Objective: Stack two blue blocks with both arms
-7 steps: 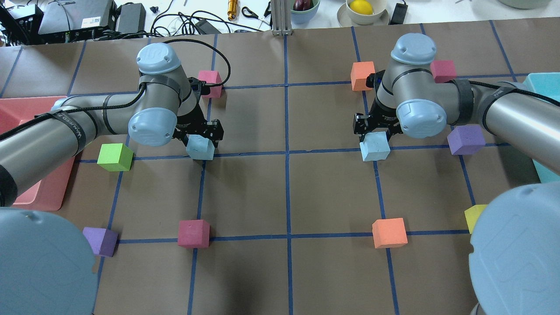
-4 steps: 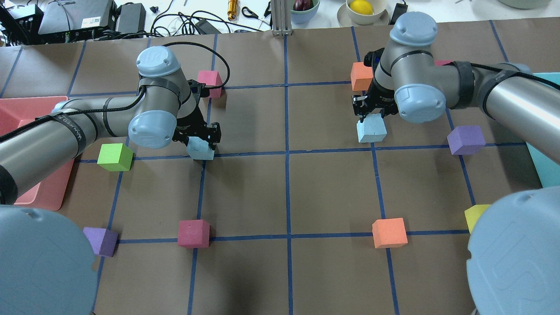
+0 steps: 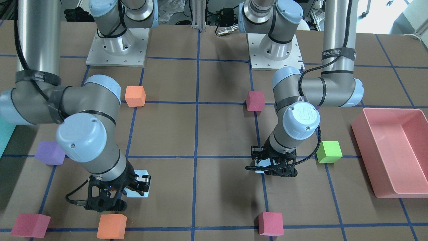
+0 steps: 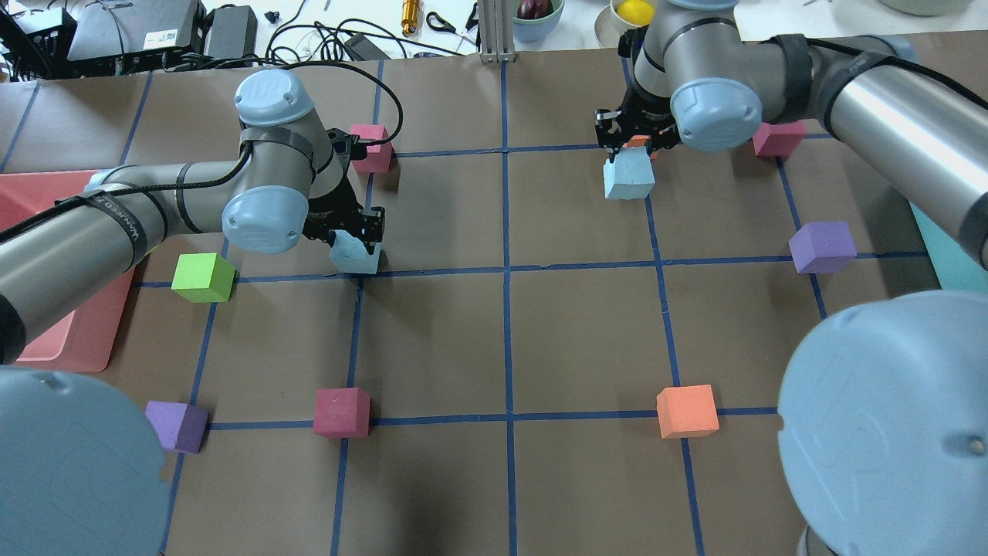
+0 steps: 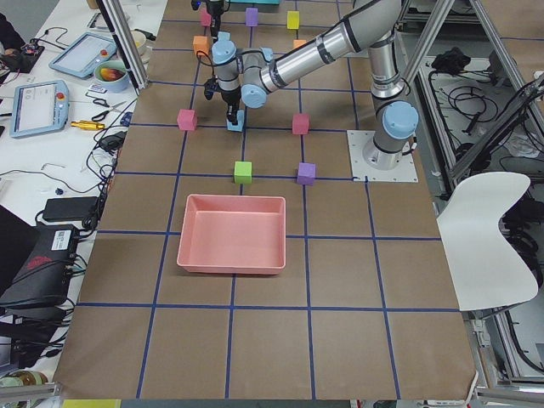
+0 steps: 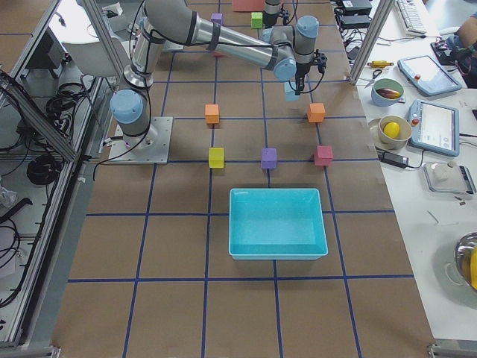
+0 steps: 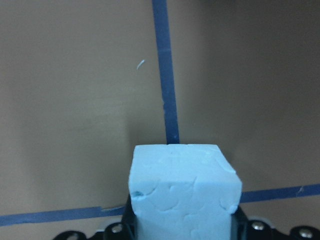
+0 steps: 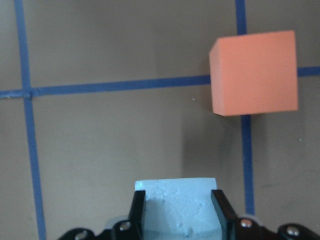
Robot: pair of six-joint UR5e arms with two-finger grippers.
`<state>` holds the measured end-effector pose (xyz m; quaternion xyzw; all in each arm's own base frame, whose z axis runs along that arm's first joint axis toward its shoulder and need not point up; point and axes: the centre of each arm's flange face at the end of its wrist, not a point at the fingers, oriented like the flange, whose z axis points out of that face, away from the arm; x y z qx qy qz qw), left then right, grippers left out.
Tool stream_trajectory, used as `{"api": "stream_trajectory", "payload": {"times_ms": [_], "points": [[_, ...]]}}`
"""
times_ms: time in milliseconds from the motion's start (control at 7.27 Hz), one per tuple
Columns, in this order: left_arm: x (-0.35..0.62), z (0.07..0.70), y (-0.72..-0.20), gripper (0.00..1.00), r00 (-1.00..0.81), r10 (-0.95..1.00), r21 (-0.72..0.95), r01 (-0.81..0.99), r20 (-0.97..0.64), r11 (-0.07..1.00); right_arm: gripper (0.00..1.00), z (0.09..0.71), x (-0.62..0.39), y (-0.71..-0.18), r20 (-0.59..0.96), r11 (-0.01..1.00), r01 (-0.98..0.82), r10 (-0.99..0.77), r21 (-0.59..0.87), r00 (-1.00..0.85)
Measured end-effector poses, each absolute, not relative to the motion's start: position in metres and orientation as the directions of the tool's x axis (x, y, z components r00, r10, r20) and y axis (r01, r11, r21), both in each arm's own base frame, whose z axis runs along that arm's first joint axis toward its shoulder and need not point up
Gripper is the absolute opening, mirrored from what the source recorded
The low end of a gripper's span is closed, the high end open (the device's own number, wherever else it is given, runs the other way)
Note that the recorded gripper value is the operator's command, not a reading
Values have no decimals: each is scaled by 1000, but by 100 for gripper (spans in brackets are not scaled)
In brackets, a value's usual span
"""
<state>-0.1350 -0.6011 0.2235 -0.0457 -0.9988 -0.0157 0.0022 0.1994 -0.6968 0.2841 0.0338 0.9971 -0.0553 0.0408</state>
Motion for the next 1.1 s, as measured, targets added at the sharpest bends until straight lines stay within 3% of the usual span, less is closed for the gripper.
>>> {"api": "stream_trajectory", "payload": {"times_ms": [412,1100], "points": [[-135,248,-627,6,-995,97,9,97,3,995,0,260,283,-744,-147,983,132,113,-128,-983],[-135,265,-664,9,-994,106,11,106,5,994,1,220,324,-740,-136,992,118,110,-53,-985]]}}
